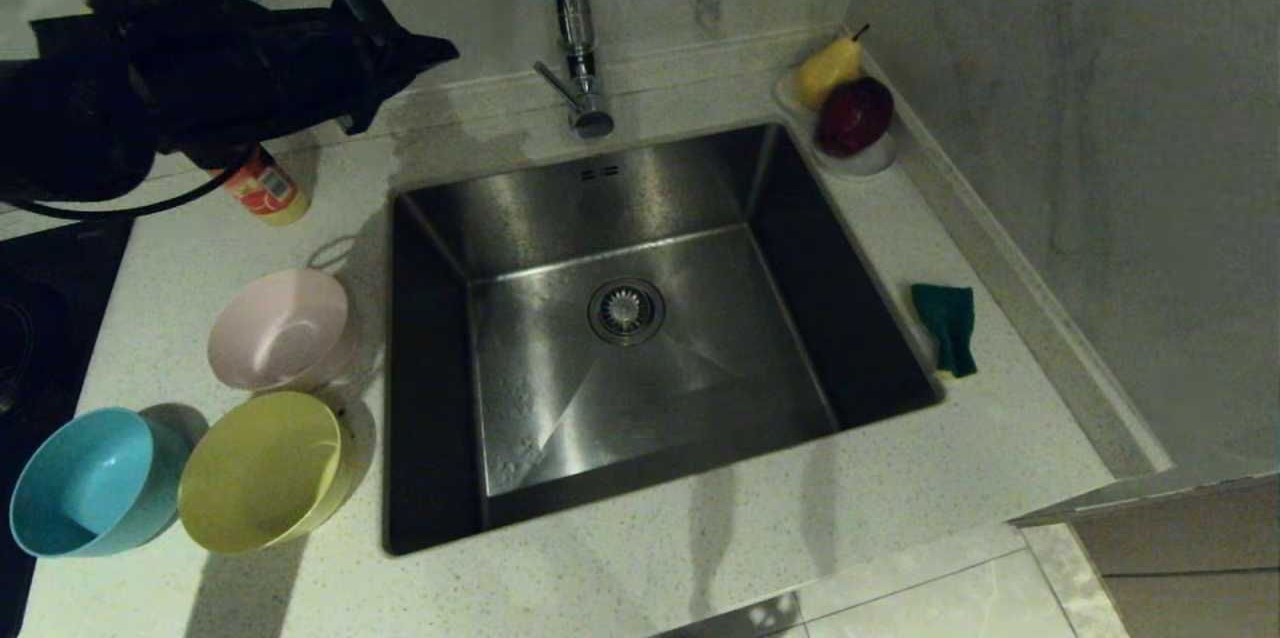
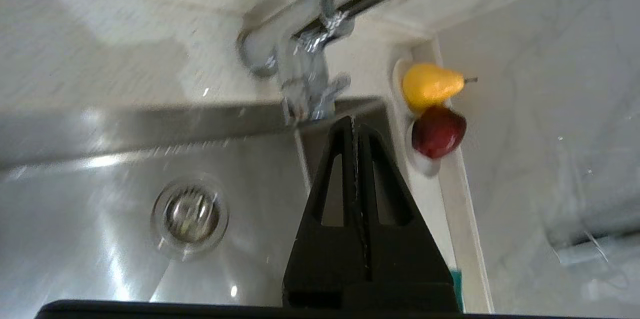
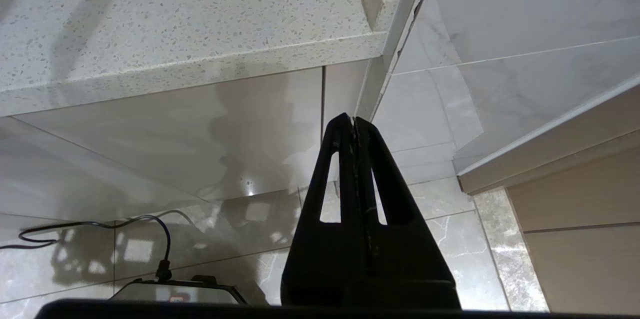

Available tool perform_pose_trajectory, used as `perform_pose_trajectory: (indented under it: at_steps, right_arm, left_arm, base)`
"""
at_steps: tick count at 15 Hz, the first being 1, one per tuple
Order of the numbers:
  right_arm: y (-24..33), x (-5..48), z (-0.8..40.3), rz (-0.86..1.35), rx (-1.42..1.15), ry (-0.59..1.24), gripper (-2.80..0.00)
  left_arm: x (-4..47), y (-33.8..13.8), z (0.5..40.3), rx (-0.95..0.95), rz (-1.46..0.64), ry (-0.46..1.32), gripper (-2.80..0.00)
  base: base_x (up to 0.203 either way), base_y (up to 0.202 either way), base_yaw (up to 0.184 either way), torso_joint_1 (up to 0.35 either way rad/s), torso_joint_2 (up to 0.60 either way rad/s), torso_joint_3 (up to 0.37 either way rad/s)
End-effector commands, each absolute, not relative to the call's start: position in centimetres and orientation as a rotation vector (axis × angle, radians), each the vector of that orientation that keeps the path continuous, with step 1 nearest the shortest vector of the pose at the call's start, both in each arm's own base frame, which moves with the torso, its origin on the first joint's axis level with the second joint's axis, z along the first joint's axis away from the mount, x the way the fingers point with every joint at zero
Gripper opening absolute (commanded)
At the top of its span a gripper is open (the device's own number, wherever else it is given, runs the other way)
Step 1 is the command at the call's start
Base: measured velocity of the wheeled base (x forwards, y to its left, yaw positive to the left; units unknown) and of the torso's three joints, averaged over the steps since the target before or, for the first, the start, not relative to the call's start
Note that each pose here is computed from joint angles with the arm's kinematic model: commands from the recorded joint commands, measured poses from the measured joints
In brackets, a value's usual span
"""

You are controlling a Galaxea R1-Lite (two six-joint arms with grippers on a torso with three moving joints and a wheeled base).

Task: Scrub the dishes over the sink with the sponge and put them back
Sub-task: Turn on the faucet

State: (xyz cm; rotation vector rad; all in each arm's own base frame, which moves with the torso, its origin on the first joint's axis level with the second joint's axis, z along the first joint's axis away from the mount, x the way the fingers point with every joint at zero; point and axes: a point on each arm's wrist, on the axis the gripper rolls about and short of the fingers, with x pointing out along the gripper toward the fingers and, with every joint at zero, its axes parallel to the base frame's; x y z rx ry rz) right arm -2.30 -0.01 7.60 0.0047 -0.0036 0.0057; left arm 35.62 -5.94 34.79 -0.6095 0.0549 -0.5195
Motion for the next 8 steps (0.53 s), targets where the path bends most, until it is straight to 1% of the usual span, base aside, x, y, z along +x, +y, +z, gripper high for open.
perform_pose_trajectory:
  at_steps: [1, 3, 8]
  right_arm:
    - [0.0, -2.3, 7.6, 0.006, 0.005, -0.005, -2.80]
    - [0.0, -2.3, 7.6, 0.006, 0.005, -0.005, -2.80]
    - [0.0, -2.3, 7.6, 0.006, 0.005, -0.005, -2.80]
  left_arm:
    - [37.7, -6.8, 33.5, -0.615, -0.535, 0.058, -2.80]
    - [38.4, -7.0, 33.2, -0.613, -0.555, 0.009, -2.80]
    - [40.1, -7.6, 33.1, -0.608, -0.569, -0.018, -2.80]
  base:
    - [0.000, 0.000, 0.000, 0.000, 0.00, 0.000]
    - [0.000, 0.000, 0.000, 0.000, 0.00, 0.000]
    - [0.000, 0.000, 0.000, 0.000, 0.00, 0.000]
